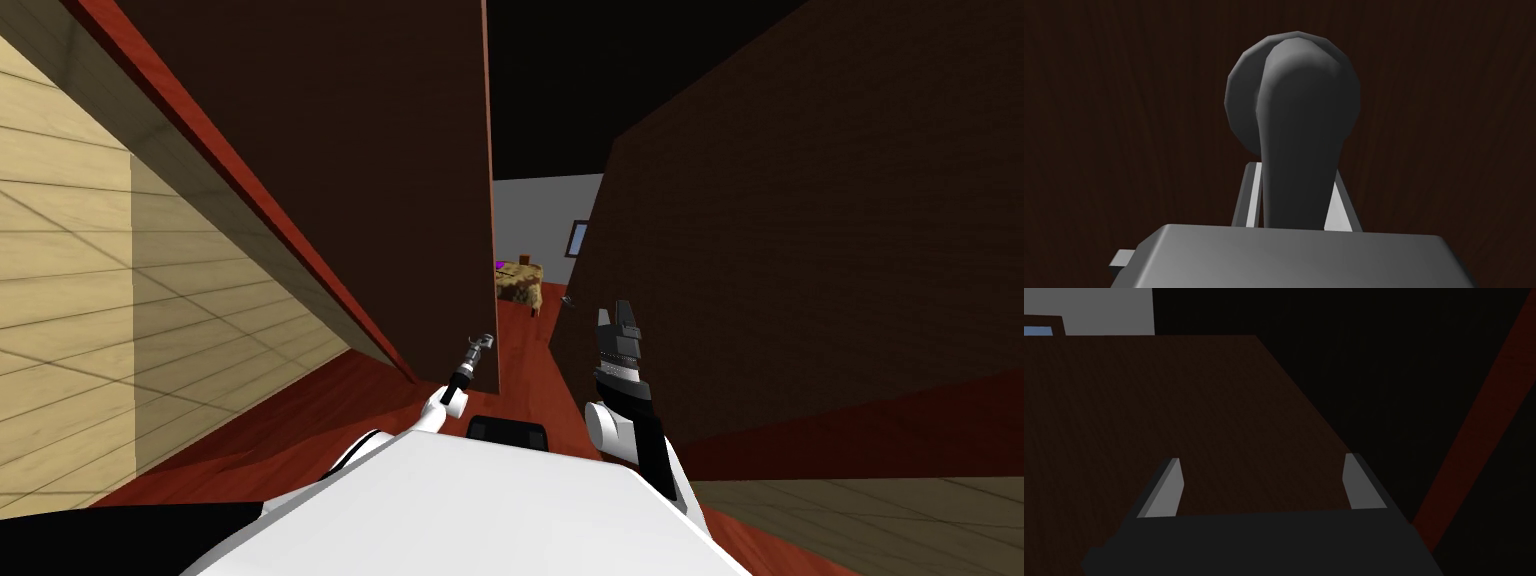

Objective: Push the door open

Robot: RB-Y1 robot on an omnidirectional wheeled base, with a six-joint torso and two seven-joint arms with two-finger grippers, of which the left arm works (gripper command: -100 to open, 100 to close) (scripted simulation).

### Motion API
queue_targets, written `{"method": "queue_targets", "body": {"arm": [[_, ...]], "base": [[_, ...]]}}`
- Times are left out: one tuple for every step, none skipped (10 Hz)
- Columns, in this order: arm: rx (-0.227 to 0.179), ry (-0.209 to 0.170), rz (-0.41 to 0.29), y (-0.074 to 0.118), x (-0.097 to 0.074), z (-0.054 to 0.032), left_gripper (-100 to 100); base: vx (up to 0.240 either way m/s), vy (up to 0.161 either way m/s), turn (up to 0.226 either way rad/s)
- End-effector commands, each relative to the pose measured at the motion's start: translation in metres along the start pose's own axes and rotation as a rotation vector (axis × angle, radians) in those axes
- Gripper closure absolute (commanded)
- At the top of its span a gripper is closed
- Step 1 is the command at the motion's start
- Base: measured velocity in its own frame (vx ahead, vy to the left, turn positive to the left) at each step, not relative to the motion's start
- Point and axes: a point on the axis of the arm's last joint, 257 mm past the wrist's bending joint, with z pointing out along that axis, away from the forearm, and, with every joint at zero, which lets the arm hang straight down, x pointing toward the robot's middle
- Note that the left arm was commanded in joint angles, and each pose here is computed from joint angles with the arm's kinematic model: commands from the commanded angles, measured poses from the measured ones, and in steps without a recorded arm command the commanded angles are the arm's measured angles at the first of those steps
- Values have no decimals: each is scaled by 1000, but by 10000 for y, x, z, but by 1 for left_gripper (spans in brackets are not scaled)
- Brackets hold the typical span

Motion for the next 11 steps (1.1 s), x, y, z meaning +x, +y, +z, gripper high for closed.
{"method": "queue_targets", "body": {"arm": [[14,-34,12,-52,-173,20,100],[14,-34,12,-52,-173,20,100],[15,-55,15,-59,-258,17,100],[16,-71,17,-63,-317,13,100],[17,-87,19,-67,-375,9,100],[18,-103,20,-71,-433,4,100],[18,-103,20,-71,-433,4,100],[19,-128,22,-76,-518,-5,100],[19,-145,22,-79,-573,-12,100],[20,-161,22,-81,-625,-20,100],[20,-161,22,-81,-625,-20,100]], "base": [[188,-64,66],[131,-69,37],[137,-63,61],[159,-85,99],[196,-94,87],[229,-84,86],[145,-56,37],[145,-78,66],[200,-88,95],[172,-104,96],[122,-56,66]]}}
